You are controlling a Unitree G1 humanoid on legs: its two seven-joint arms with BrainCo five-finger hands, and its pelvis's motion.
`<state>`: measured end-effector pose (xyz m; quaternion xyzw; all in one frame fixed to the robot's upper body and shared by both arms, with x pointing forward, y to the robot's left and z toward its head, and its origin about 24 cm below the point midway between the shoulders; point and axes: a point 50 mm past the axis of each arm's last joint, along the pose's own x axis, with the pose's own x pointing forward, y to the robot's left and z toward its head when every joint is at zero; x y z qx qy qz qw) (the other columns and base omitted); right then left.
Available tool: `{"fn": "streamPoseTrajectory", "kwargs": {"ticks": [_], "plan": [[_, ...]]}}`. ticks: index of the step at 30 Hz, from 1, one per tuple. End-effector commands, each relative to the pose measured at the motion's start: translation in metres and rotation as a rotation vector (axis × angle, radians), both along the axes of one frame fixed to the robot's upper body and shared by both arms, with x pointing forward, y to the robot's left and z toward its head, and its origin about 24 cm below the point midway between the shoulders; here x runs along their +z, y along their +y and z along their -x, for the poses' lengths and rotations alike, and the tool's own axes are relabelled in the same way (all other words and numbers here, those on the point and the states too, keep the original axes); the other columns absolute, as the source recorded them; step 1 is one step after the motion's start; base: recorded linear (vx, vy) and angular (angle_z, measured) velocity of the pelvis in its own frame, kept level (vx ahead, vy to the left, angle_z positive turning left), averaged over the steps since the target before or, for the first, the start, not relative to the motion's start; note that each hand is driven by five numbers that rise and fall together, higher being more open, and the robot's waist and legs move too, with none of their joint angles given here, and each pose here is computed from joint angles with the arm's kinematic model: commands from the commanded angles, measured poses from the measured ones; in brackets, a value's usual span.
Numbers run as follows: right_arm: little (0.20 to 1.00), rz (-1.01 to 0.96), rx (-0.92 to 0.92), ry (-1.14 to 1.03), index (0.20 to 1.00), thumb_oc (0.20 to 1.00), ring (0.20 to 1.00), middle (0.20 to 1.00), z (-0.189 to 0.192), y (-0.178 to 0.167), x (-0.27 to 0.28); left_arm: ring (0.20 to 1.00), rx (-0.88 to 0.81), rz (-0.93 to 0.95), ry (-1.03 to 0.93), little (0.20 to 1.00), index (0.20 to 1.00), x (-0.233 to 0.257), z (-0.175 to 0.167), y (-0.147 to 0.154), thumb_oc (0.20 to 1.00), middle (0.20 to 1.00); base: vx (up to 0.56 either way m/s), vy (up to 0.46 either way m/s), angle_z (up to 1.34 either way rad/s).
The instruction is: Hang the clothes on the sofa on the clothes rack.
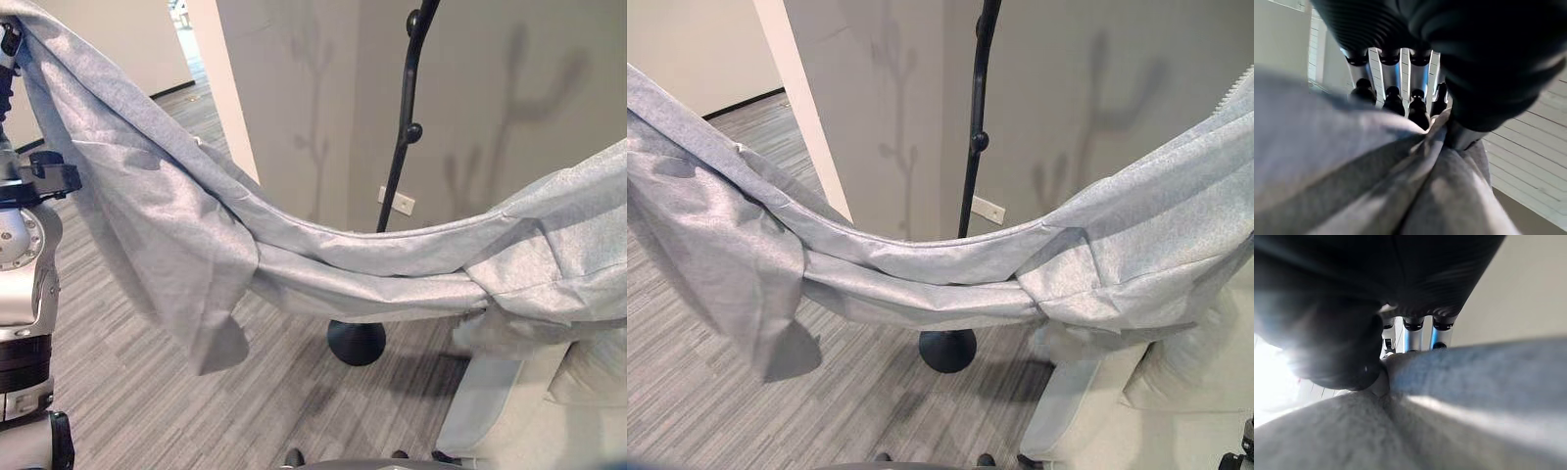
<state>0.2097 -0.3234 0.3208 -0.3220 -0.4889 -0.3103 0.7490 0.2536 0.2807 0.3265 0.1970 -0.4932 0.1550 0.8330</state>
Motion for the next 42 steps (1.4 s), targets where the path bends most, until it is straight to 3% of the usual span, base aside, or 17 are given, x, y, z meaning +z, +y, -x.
{"fn": "streamPoseTrajectory", "kwargs": {"ticks": [1, 6, 12, 18, 22, 29, 31, 42], "plan": [[0.2, 0.109, -0.091, -0.123, 0.2, 0.2, 0.2, 0.2, 0.0, 0.008, 0.057, 0.2, -0.003, -0.093, -0.149, 0.2, 0.2, 0.058, -0.002, -0.021, 0.2, 0.2, 0.03, -0.04, -0.01], [0.2, 0.035, -0.372, -0.041, 0.2, 0.2, 0.2, 0.2, -0.021, -0.026, 0.104, 0.2, 0.065, -0.076, -0.114, 0.2, 0.2, 0.107, -0.041, -0.042, 0.2, 0.2, 0.0, -0.014, -0.01], [0.2, -0.168, -0.515, 0.022, 0.2, 0.2, 0.2, 0.2, -0.038, -0.047, 0.148, 0.2, 0.225, 0.1, -0.031, 0.2, 0.2, 0.142, -0.057, -0.01, 0.2, 0.2, 0.06, -0.023, -0.04], [0.2, -0.195, -0.649, 0.238, 0.2, 0.2, 0.2, 0.2, -0.059, -0.057, 0.143, 0.2, 0.349, 0.102, 0.076, 0.2, 0.2, 0.14, -0.071, -0.001, 0.2, 0.2, -0.02, -0.008, -0.01], [0.2, -0.129, -0.72, 0.484, 0.2, 0.2, 0.2, 0.2, -0.097, -0.053, 0.103, 0.2, 0.477, 0.008, 0.272, 0.2, 0.2, 0.106, -0.1, 0.001, 0.2, 0.2, -0.15, -0.014, -0.04], [0.2, -0.12, -0.655, 0.608, 0.2, 0.2, 0.2, 0.2, -0.127, -0.036, 0.072, 0.2, 0.45, 0.006, 0.371, 0.2, 0.2, 0.085, -0.118, -0.009, 0.2, 0.2, -0.13, -0.009, 0.03], [0.2, -0.105, -0.578, 0.6, 0.2, 0.2, 0.2, 0.2, -0.141, -0.017, 0.069, 0.2, 0.477, -0.001, 0.372, 0.2, 0.2, 0.085, -0.116, -0.005, 0.2, 0.2, -0.05, 0.003, 0.0], [0.2, -0.106, -0.482, 0.53, 0.2, 0.2, 0.2, 0.2, -0.138, -0.015, 0.073, 0.2, 0.466, 0.032, 0.335, 0.2, 0.2, 0.089, -0.109, 0.004, 0.2, 0.2, 0.03, -0.003, -0.02]]}}
